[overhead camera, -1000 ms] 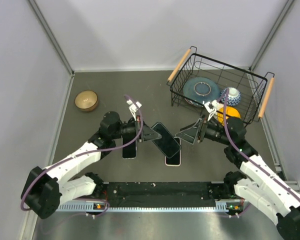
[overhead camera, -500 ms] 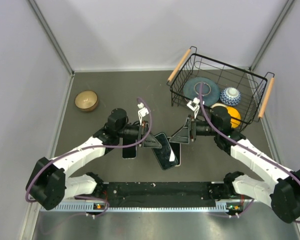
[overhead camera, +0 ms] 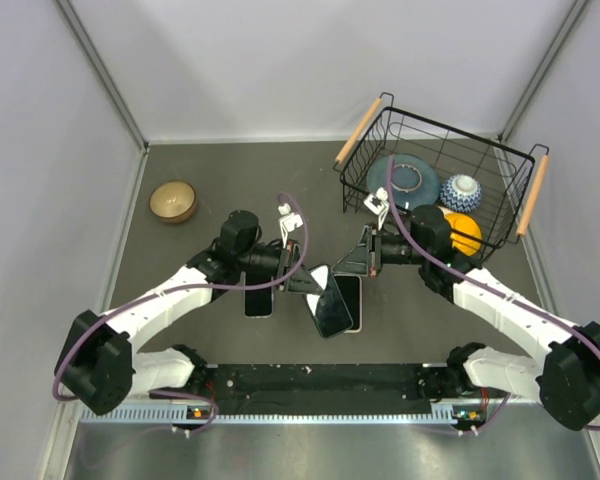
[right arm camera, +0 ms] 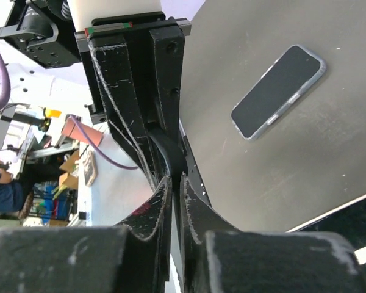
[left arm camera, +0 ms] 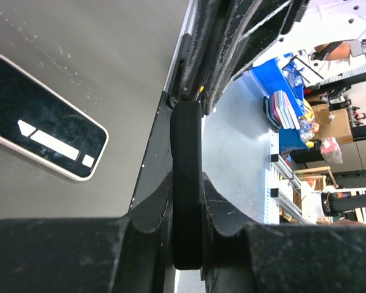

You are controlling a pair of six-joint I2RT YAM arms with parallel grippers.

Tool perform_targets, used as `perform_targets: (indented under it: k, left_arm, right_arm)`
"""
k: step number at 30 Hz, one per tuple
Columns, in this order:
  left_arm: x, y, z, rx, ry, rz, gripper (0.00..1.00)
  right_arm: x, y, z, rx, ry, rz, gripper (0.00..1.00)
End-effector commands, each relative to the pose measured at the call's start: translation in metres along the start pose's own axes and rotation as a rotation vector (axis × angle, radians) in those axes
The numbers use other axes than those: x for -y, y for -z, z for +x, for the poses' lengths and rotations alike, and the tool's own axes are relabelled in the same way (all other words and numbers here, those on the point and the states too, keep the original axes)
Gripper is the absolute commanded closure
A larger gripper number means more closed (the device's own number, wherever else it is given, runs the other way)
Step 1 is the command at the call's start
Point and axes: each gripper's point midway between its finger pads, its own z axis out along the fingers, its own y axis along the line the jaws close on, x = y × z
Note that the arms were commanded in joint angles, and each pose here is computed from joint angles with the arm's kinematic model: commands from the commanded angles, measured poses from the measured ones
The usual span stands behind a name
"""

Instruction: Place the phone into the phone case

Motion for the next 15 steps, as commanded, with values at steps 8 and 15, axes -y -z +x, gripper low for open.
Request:
perform_targets:
  k: [8,15]
  left_arm:
    - [-0.034,-0.003,-0.016,0.015,0.003,-0.175,1.0]
    - [-0.004,0.002,-0.027,0.046,-0.063,-0.095,1.0]
  right_arm:
    - [-0.062,0.0,-0.025,0.047,0.129,-0.144,1.0]
    - [-0.034,0.003,-0.01,0.041,0.123,-0.017,0.6]
